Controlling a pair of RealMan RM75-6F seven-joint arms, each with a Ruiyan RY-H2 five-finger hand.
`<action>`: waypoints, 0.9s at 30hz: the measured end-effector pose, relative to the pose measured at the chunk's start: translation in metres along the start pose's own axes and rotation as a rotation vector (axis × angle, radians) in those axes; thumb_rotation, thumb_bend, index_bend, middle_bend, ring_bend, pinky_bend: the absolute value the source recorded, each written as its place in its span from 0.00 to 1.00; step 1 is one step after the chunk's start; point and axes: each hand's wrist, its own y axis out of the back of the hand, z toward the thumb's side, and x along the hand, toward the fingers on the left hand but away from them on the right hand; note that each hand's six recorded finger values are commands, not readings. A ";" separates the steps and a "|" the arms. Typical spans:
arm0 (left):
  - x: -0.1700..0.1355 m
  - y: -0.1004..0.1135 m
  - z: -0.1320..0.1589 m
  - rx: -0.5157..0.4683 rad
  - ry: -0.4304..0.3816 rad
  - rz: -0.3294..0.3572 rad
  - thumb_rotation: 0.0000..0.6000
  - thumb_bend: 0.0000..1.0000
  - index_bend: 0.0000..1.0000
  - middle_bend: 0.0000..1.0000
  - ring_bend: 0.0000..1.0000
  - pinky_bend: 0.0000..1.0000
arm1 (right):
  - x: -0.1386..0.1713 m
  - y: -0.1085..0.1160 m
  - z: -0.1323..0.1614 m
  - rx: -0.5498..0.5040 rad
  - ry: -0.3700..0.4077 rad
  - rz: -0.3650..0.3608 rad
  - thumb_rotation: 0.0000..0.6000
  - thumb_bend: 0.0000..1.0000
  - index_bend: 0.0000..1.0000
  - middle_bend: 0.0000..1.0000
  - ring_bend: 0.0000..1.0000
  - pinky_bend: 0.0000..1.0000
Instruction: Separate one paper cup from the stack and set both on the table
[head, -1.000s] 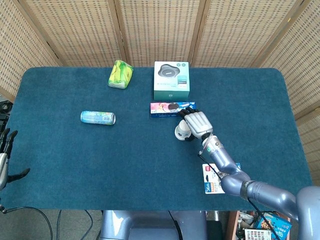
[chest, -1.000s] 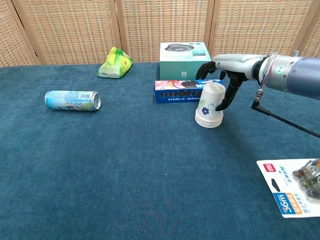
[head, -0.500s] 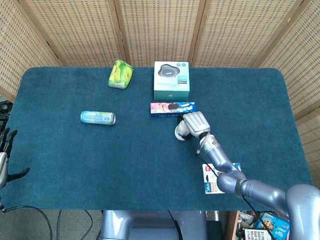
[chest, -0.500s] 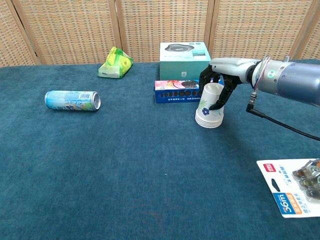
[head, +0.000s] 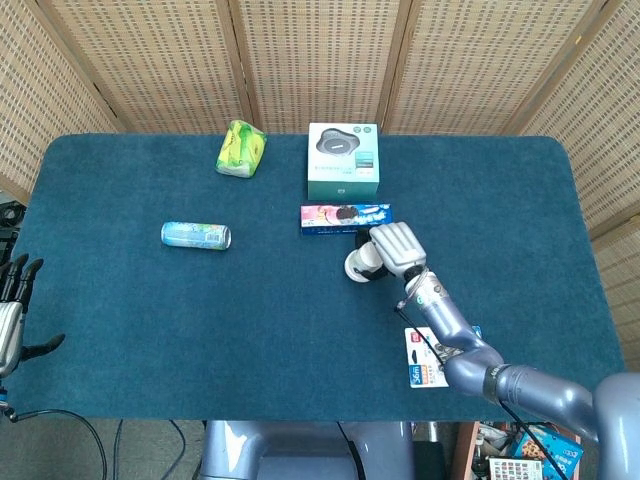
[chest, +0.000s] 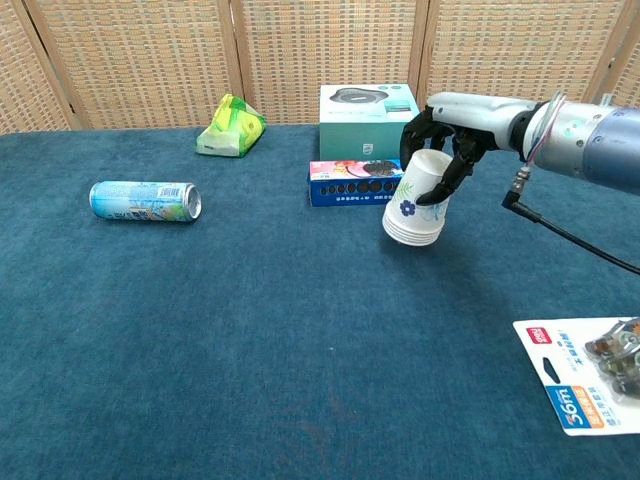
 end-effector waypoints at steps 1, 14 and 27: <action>0.001 0.000 0.002 0.003 -0.009 0.001 1.00 0.10 0.00 0.00 0.00 0.00 | 0.003 0.003 0.002 -0.028 0.007 -0.003 1.00 0.45 0.55 0.61 0.53 0.68; 0.039 0.008 0.067 0.023 -0.358 0.156 1.00 0.10 0.00 0.00 0.00 0.00 | 0.041 0.017 0.022 -0.603 0.039 0.069 1.00 0.47 0.55 0.61 0.53 0.68; 0.075 -0.004 0.186 -0.036 -0.691 0.292 1.00 0.10 0.00 0.00 0.00 0.00 | 0.023 -0.012 0.046 -0.895 -0.019 0.149 1.00 0.47 0.55 0.61 0.53 0.68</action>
